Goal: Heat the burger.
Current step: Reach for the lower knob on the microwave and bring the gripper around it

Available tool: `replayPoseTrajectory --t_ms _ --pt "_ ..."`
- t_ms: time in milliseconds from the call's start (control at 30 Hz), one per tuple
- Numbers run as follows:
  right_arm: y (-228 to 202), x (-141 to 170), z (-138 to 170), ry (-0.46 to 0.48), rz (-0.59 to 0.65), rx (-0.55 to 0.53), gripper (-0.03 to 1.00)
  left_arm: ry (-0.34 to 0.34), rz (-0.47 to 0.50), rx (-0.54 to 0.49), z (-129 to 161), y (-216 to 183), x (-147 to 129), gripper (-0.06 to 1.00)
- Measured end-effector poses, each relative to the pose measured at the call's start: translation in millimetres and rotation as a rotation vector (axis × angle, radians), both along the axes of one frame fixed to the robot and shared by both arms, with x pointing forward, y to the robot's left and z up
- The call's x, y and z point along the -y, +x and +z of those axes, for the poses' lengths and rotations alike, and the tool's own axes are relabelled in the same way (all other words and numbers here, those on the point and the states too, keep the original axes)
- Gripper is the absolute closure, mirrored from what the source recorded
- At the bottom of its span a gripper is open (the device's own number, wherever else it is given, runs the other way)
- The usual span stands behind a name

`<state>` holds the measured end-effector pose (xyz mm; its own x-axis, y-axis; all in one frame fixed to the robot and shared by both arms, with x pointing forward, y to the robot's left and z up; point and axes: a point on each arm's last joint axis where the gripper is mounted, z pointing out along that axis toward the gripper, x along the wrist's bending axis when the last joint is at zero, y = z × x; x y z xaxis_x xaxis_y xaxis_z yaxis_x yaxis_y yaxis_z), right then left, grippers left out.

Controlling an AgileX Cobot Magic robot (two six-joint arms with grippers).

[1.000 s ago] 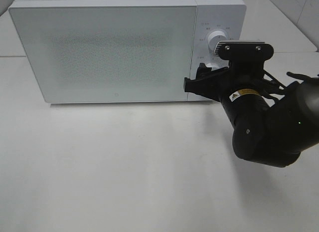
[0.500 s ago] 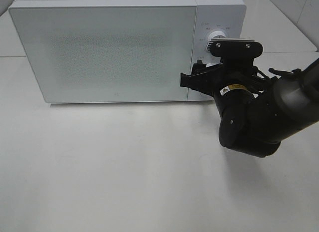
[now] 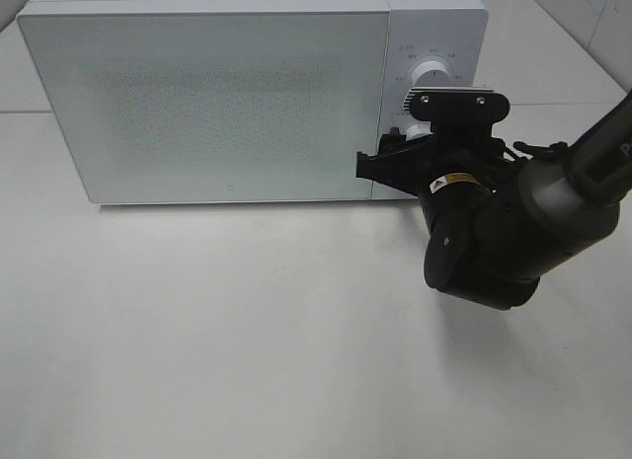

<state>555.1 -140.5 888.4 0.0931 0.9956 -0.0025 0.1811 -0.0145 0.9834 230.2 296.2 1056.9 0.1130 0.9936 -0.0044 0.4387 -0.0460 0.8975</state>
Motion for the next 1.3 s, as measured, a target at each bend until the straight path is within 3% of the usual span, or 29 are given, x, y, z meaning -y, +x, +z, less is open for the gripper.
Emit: replayPoseTrajectory --t_ms 1033,1233,1300 --pt "2.2 -0.5 1.7 -0.053 -0.021 -0.011 0.25 0.0 0.0 0.0 0.0 0.0 0.0 -0.03" --pt "3.3 -3.0 1.8 -0.034 -0.009 -0.016 0.38 0.0 0.0 0.0 0.0 0.0 0.0 -0.03" --pt "3.5 -4.1 1.8 -0.009 -0.004 -0.015 0.51 0.0 0.0 0.0 0.0 0.0 0.0 -0.03"
